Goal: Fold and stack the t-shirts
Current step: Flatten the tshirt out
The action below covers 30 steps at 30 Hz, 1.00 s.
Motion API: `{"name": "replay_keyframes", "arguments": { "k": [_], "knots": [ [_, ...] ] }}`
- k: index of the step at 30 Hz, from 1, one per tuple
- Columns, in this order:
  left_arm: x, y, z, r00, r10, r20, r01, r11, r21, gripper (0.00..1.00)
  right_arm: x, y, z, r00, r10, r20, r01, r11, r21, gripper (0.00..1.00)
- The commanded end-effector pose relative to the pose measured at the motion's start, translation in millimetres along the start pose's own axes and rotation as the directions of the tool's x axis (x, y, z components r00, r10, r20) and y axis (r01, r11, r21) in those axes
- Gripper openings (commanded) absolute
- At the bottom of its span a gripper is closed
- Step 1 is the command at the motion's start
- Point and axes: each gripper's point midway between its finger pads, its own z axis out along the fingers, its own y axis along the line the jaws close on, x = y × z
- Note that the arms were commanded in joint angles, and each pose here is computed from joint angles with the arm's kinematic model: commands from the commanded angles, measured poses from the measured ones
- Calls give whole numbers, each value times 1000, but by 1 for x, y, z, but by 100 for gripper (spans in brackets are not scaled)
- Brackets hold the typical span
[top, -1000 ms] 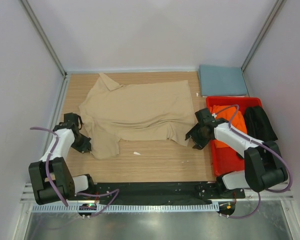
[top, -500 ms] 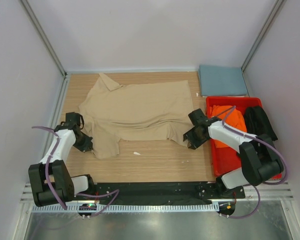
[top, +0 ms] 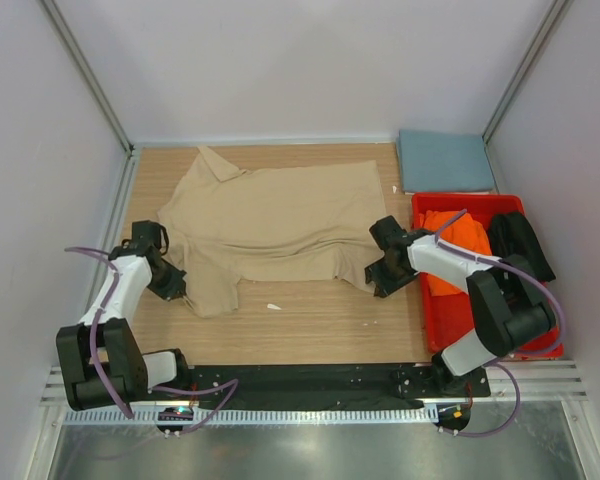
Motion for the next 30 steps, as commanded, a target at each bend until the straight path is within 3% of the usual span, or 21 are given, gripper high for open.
{"name": "replay_keyframes", "arguments": {
  "k": [1,6,7,10,14,19,21,22,25,30],
  "knots": [
    [-13,-15,-8,999,15,36,-16,999,43,0,2,2,13,999,46,2,-46,999,29,45],
    [-19,-21,-12,998,16,53,-19,998,54,0,5,-5,23,998,59,-10,-58,996,67,28],
    [-20,-21,-13,998,15,58,-18,998,56,0,7,-5,24,998,61,-22,-60,996,65,18],
    [-25,-24,-18,997,22,77,-27,997,67,0,12,-7,29,998,34,-52,-31,997,66,1],
    [-39,-39,-38,992,36,120,-50,992,116,0,-3,14,9,993,-114,1,114,993,24,1],
    [-90,-90,-96,962,65,264,-133,960,248,0,-38,69,-46,913,-379,153,396,913,-100,1],
    [-110,-108,-120,943,68,327,-170,940,296,0,-52,103,-78,879,-415,234,458,872,-175,1],
    [-129,-127,-144,925,56,376,-193,921,338,0,-58,113,-90,841,-465,277,521,833,-187,1],
    [-148,-164,-187,899,65,433,-274,855,440,0,-82,155,-133,803,-454,387,569,776,-273,1],
    [-196,-236,-291,787,31,616,-475,667,574,0,-129,215,-212,733,-414,539,646,671,-363,1]
  ]
}}
